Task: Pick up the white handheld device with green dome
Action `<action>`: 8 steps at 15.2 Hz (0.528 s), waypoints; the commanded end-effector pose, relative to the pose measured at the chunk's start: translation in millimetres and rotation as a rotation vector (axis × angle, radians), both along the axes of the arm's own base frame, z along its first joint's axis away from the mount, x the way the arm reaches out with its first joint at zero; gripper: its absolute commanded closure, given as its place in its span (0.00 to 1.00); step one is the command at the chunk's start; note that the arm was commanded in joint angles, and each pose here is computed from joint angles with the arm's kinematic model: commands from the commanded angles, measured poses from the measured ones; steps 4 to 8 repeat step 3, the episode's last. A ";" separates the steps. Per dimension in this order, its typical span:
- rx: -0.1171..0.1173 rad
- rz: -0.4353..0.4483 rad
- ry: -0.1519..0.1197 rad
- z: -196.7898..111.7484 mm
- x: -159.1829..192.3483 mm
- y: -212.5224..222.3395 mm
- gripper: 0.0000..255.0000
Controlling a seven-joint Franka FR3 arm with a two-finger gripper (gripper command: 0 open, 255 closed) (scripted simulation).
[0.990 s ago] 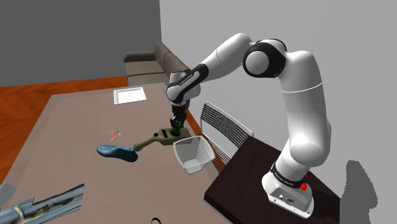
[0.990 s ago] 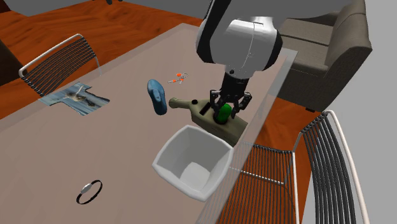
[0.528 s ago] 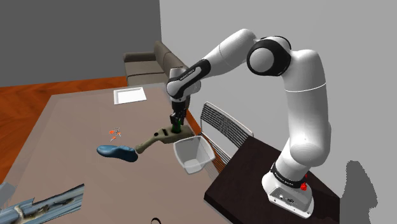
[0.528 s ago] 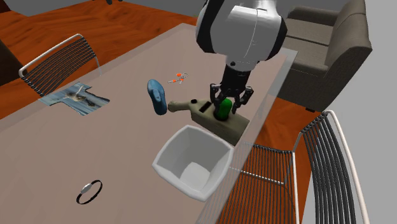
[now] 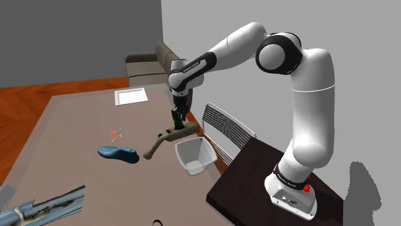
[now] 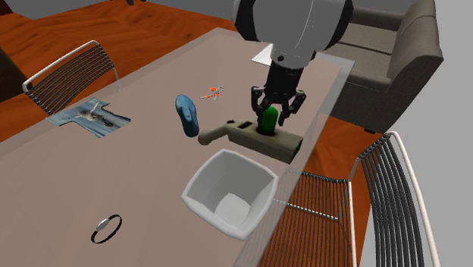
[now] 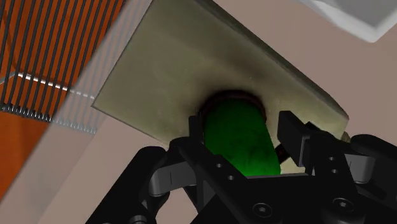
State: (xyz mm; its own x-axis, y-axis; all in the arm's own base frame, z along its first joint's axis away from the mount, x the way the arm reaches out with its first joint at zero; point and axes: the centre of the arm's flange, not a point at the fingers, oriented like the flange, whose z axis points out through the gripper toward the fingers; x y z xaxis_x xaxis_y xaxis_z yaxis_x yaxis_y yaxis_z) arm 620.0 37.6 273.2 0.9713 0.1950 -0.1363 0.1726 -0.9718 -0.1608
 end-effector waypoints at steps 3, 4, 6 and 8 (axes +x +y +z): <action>0.000 0.000 -0.001 12.3 0.2 -0.3 1.00; 0.000 0.000 -0.001 12.3 0.2 -0.3 1.00; 0.000 0.000 -0.001 12.3 0.2 -0.3 1.00; 0.000 0.000 -0.001 12.3 0.2 -0.3 1.00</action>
